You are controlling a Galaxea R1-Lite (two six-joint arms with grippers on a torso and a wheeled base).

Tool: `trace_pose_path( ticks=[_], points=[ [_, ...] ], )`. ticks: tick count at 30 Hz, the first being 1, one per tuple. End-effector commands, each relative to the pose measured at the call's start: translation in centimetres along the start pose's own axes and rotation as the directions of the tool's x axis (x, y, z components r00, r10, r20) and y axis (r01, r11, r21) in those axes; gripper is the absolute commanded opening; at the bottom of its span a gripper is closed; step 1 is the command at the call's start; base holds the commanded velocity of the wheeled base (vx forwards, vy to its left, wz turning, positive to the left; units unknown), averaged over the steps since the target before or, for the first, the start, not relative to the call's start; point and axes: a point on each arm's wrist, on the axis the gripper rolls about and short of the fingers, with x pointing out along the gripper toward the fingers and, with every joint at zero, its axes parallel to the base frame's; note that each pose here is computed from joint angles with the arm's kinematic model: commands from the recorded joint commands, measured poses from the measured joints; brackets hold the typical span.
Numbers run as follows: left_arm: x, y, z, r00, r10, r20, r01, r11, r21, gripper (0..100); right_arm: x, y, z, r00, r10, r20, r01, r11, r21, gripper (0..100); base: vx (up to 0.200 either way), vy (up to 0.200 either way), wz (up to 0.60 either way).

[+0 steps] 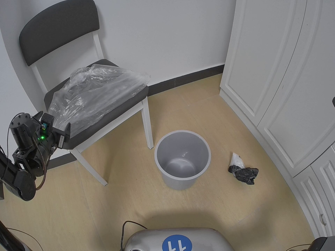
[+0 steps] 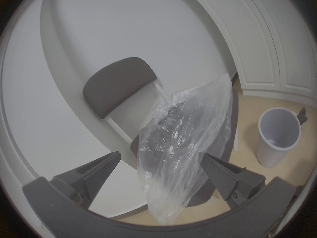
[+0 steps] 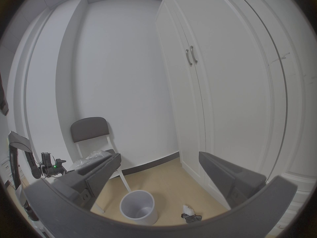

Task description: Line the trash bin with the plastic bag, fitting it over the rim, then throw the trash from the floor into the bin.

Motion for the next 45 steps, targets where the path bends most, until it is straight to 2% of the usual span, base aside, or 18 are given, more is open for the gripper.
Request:
trace_pose_path(
  ticks=[1, 14, 18, 25, 31, 36, 45],
  points=[
    [0.0, -0.2, -0.5, 0.999, -0.043, -0.029, 0.043, 0.999, 0.011, 100, 0.0, 0.0, -0.1, 1.0, 0.0, -0.003, 0.0, 1.0, -0.001, 100, 0.0, 0.0, 0.0],
    [-0.1, -0.7, -1.2, 0.995, -0.077, -0.055, 0.079, 0.997, 0.027, 100, 0.0, 0.0, -0.2, 1.0, 0.002, -0.006, -0.002, 1.0, -0.002, 100, 0.0, 0.0, 0.0],
    [-0.3, -0.8, -1.5, 0.992, -0.119, -0.049, 0.121, 0.992, 0.033, 100, 0.0, 0.0, -0.1, 1.0, 0.002, -0.004, -0.002, 1.0, -0.001, 100, 0.0, 0.0, 0.0],
    [-0.5, -0.8, -2.0, 0.99, -0.125, -0.066, 0.129, 0.99, 0.055, 100, -0.1, 0.0, -0.2, 1.0, 0.003, -0.006, -0.003, 1.0, -0.002, 100, 0.0, 0.0, 0.0],
    [0.2, -1.1, -2.2, 0.99, -0.123, -0.074, 0.127, 0.99, 0.056, 100, -0.1, 0.0, -0.2, 1.0, 0.01, -0.003, -0.01, 1.0, -0.002, 100, 0.0, 0.0, 0.0],
    [1.5, -0.8, -3.5, 0.99, -0.094, -0.107, 0.105, 0.99, 0.095, 100, -0.3, -0.1, -0.2, 1.0, 0.013, -0.002, -0.013, 1.0, -0.002, 100, 0.0, 0.0, 0.0],
    [3.1, -0.4, -3.6, 0.995, -0.056, -0.082, 0.062, 0.994, 0.085, 100, -0.3, -0.1, -0.2, 1.0, 0.014, -0.003, -0.014, 1.0, -0.009, 100, 0.0, 0.0, 0.0]
  ],
)
